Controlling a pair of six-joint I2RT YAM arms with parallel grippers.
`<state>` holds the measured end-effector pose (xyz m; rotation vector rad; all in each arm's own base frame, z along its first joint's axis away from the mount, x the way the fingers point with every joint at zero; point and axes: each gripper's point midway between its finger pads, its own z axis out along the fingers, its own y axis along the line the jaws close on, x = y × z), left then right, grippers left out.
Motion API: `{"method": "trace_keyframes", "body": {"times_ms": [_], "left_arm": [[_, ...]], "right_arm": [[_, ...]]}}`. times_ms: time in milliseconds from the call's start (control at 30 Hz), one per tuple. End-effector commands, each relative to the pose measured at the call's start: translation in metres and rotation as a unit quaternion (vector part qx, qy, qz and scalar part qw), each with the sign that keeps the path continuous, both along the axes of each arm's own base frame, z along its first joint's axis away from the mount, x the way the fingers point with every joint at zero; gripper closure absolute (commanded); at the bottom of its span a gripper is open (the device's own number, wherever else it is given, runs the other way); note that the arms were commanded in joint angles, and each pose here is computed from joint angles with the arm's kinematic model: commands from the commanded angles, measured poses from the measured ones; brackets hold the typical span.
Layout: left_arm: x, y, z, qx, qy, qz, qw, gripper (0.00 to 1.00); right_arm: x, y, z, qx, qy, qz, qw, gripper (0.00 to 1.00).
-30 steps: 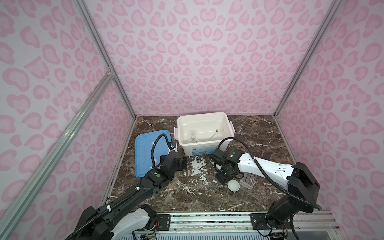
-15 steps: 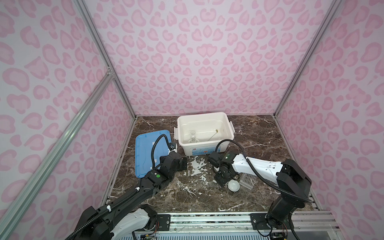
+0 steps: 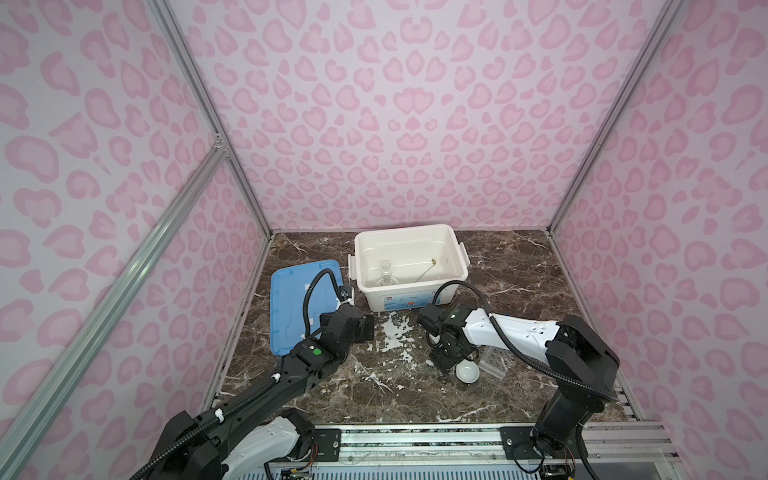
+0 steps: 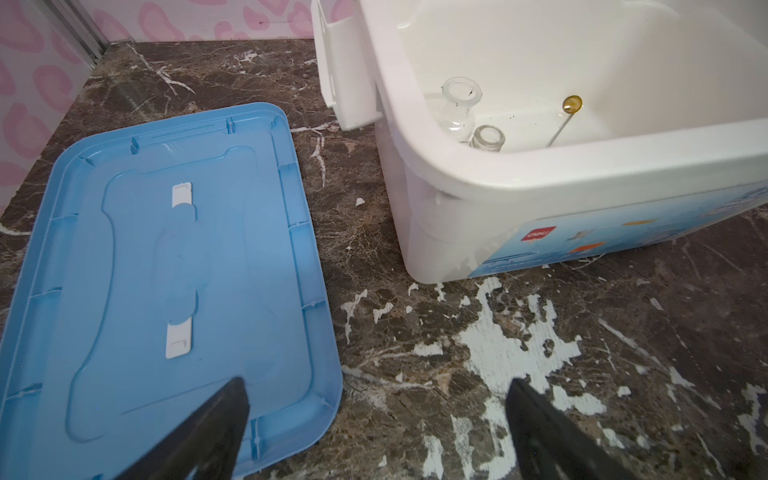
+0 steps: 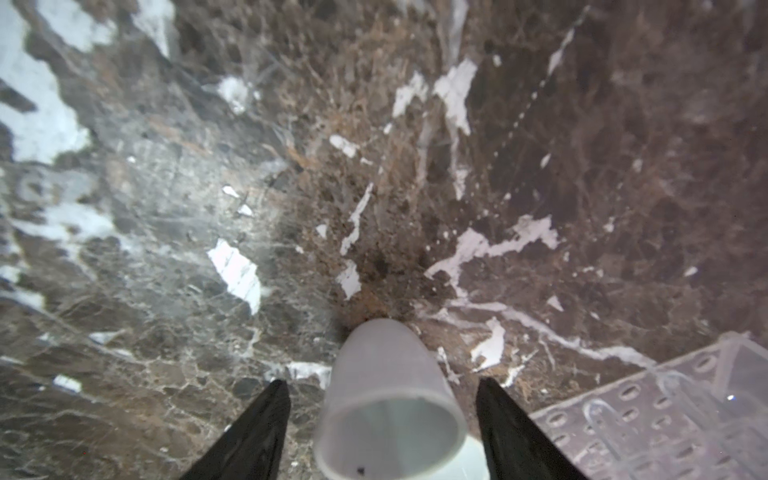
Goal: Organize the chemistry lab equipment
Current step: 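Lower the right gripper onto the small white cup and close, then lift the white cup with the right gripper and carry it over the bin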
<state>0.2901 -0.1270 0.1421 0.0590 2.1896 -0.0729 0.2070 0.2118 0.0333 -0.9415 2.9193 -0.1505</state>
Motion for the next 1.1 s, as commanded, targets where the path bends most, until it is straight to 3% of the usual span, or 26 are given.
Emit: {"method": "trace_keyframes", "body": {"times_ms": [0,1067], "left_arm": [[0.0011,0.002,0.0004,-0.001,-0.005,0.008,1.0,0.03],[0.0015,0.0005,-0.002,-0.005,0.0,0.009,1.0,0.03]], "right_arm": [[-0.0005,0.0017,-0.0048,0.008,0.007,-0.001,1.0,0.28],[-0.0005,-0.0014,-0.0022,0.029,0.011,-0.016,0.999,0.56]]}}
